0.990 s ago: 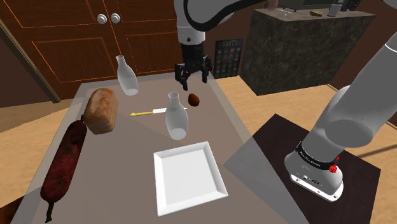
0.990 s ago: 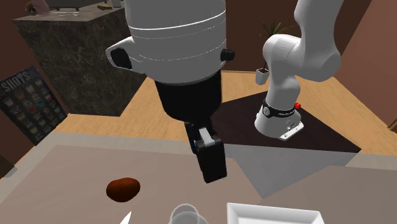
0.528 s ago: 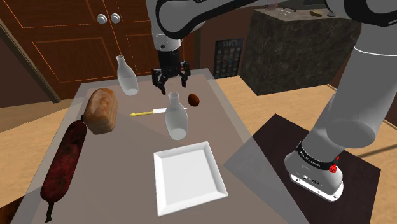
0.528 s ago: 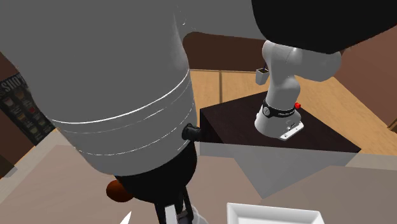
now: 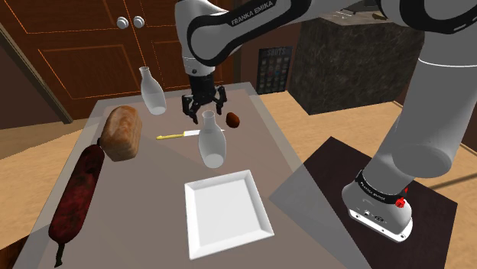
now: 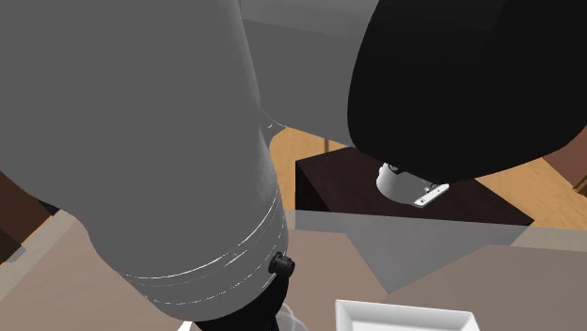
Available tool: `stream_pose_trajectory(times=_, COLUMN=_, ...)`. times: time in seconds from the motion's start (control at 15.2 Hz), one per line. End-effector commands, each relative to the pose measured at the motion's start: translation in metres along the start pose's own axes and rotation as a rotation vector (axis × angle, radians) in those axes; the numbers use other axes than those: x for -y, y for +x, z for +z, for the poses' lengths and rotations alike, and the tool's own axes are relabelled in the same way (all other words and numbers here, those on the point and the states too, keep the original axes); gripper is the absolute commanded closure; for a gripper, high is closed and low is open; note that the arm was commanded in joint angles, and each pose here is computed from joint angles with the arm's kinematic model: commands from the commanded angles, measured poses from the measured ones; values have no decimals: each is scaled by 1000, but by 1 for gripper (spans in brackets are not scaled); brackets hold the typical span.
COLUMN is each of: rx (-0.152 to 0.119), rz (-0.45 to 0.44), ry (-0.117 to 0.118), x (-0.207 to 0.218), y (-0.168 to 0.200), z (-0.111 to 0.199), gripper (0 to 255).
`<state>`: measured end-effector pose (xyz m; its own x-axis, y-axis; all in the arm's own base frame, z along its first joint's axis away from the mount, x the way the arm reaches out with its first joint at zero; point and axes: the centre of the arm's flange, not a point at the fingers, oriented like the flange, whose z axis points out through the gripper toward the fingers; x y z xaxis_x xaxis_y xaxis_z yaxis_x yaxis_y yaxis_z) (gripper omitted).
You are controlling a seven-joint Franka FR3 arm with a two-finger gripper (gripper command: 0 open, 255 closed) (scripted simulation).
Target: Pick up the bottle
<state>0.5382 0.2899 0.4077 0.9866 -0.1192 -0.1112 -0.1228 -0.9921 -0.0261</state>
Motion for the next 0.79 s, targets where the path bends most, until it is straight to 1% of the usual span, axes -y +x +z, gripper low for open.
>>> stream_pose_trajectory(times=0.0, rx=-1, rz=0, ry=0, x=0, y=0, z=3, gripper=0)
stream_pose_trajectory(times=0.07, rx=-1, rz=0, ry=0, x=0, y=0, z=3, gripper=255)
stream_pose_trajectory(times=0.66, rx=-1, rz=0, ry=0, x=0, y=0, z=3, gripper=255)
stream_pose_trajectory(times=0.73, rx=-1, rz=0, ry=0, x=0, y=0, z=-2, gripper=255)
